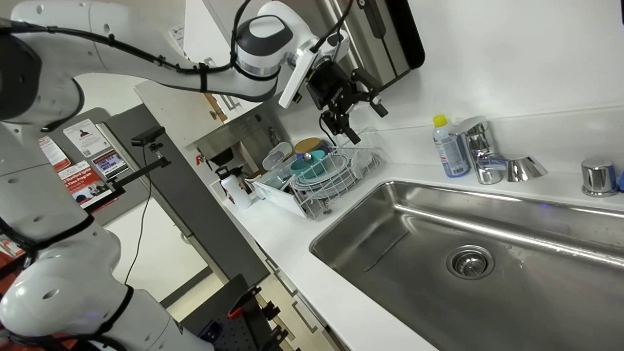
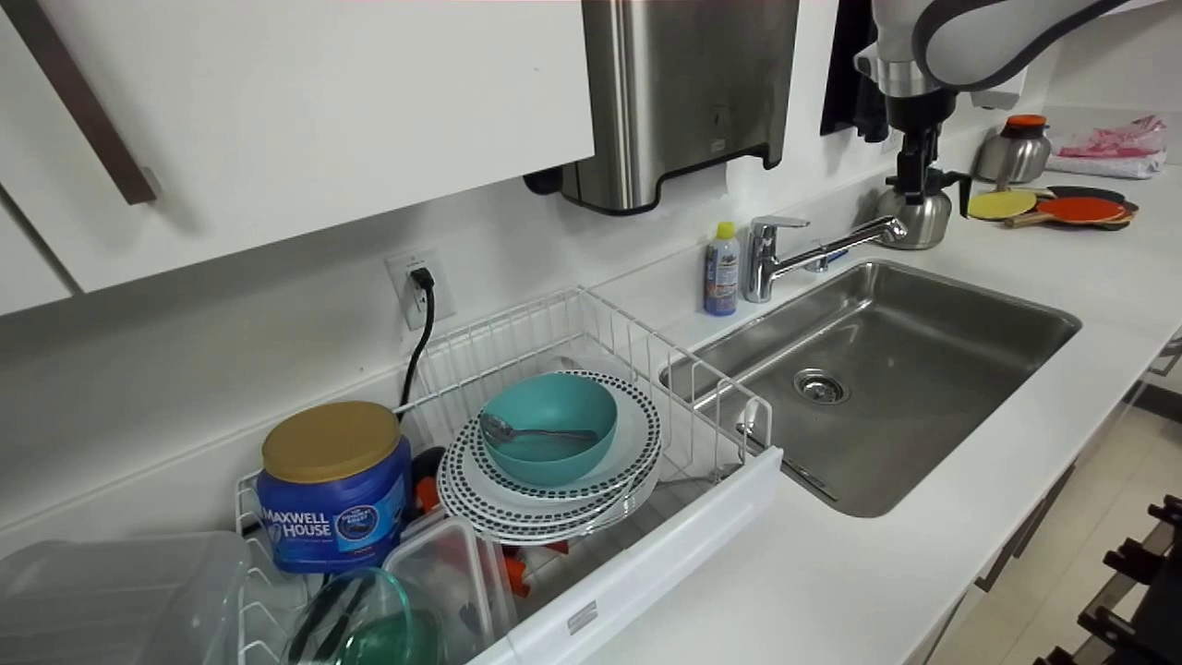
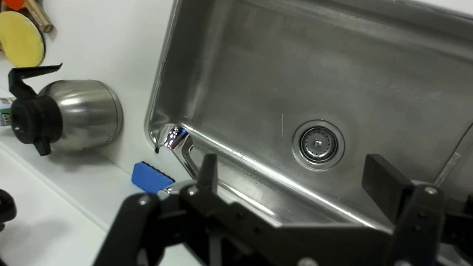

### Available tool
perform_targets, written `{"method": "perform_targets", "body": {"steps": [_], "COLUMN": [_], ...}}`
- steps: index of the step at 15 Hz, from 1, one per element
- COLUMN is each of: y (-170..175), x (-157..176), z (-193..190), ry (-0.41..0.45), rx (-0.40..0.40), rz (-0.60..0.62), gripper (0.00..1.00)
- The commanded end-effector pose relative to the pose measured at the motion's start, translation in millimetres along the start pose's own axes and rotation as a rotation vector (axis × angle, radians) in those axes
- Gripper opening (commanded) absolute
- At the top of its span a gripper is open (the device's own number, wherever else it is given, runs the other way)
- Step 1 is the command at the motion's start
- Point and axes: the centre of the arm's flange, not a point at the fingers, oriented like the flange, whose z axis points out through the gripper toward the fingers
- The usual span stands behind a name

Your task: Move the tap slightly to the left

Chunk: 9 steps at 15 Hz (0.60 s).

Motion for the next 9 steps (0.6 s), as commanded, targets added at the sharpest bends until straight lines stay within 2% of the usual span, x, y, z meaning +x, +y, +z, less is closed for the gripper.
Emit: {"method": "perform_targets", "body": {"steps": [1, 4, 9], "y": [0.3, 0.9, 53.5], "x": [2.8, 5.3, 37.0], "z": [3.0, 3.4, 12.5], "ry": [-0.003, -0.003, -0.018], "rx": [0.001, 0.0, 0.002], "rz": [-0.001, -0.001, -0.095], "gripper": [1.0, 1.0, 1.0]}}
